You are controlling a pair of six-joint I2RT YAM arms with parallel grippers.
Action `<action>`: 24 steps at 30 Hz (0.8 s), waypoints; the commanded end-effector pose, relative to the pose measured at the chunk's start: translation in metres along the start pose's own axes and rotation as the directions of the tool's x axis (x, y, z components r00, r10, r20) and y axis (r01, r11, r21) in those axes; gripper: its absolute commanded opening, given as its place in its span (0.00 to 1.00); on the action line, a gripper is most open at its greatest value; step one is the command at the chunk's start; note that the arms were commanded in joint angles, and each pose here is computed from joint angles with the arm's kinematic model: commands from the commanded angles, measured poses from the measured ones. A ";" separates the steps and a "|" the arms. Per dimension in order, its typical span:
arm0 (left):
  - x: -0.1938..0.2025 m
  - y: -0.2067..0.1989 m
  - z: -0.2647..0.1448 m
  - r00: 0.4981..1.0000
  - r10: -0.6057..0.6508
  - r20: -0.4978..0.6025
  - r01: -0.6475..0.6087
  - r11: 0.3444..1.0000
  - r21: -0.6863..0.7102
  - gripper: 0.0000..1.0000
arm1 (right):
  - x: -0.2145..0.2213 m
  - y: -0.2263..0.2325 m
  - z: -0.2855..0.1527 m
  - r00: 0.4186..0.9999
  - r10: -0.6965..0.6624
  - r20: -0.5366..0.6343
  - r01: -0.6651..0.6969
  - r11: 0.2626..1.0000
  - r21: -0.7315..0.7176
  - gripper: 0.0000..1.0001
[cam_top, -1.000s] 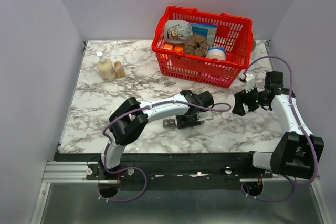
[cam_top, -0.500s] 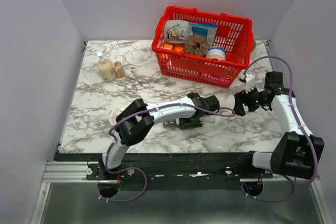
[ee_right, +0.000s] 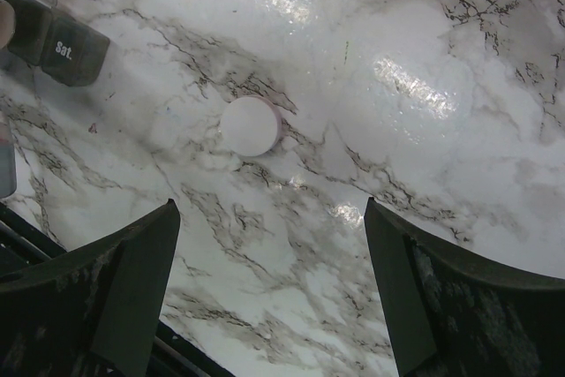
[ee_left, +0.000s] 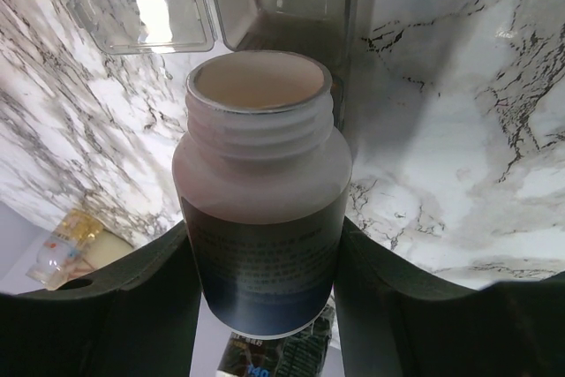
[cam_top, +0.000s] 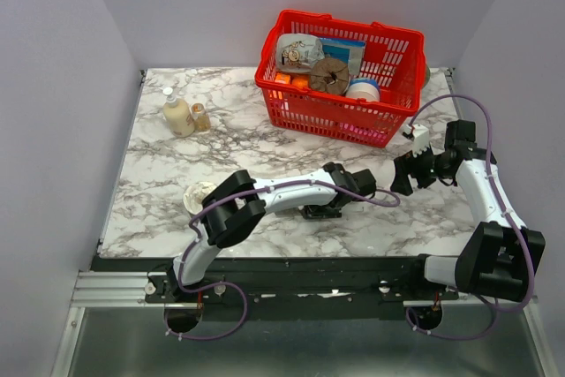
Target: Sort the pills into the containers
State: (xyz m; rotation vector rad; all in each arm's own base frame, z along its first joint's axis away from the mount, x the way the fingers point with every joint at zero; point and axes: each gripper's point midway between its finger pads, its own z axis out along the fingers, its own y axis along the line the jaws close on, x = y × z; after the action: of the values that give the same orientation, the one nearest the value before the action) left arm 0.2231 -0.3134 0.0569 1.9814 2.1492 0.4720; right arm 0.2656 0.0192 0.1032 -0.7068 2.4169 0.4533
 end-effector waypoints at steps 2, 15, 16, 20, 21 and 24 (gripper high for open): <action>0.003 0.007 0.000 0.997 0.045 -0.061 -0.050 0.996 -0.076 0.00 | -0.005 0.001 -0.005 1.000 -0.013 0.022 0.014 1.000 -0.007 0.94; 0.000 0.019 -0.001 0.992 0.088 -0.087 -0.102 0.979 -0.174 0.00 | -0.005 0.001 -0.004 1.000 -0.012 0.020 0.012 1.000 -0.008 0.94; 0.000 0.019 0.000 0.992 0.091 -0.088 -0.105 0.979 -0.175 0.00 | -0.004 0.002 -0.004 1.000 -0.011 0.019 0.011 1.000 -0.009 0.94; -0.002 0.017 -0.002 0.991 0.107 -0.081 -0.120 0.976 -0.179 0.00 | -0.005 0.001 -0.004 1.000 -0.013 0.020 0.013 1.000 -0.008 0.94; -0.003 0.017 -0.004 0.991 0.110 -0.077 -0.123 0.975 -0.184 0.00 | -0.004 0.001 -0.004 1.000 -0.011 0.018 0.011 1.000 -0.008 0.94; -0.005 0.018 -0.006 0.990 0.120 -0.073 -0.132 0.971 -0.201 0.00 | -0.004 0.001 -0.004 1.000 -0.013 0.019 0.013 1.000 -0.007 0.94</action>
State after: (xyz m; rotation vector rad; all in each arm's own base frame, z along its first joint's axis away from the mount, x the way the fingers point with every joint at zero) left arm 0.2357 -0.3122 0.0619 2.0103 2.0011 0.6979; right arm 0.2652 0.0193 0.1031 -0.7061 2.4183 0.4545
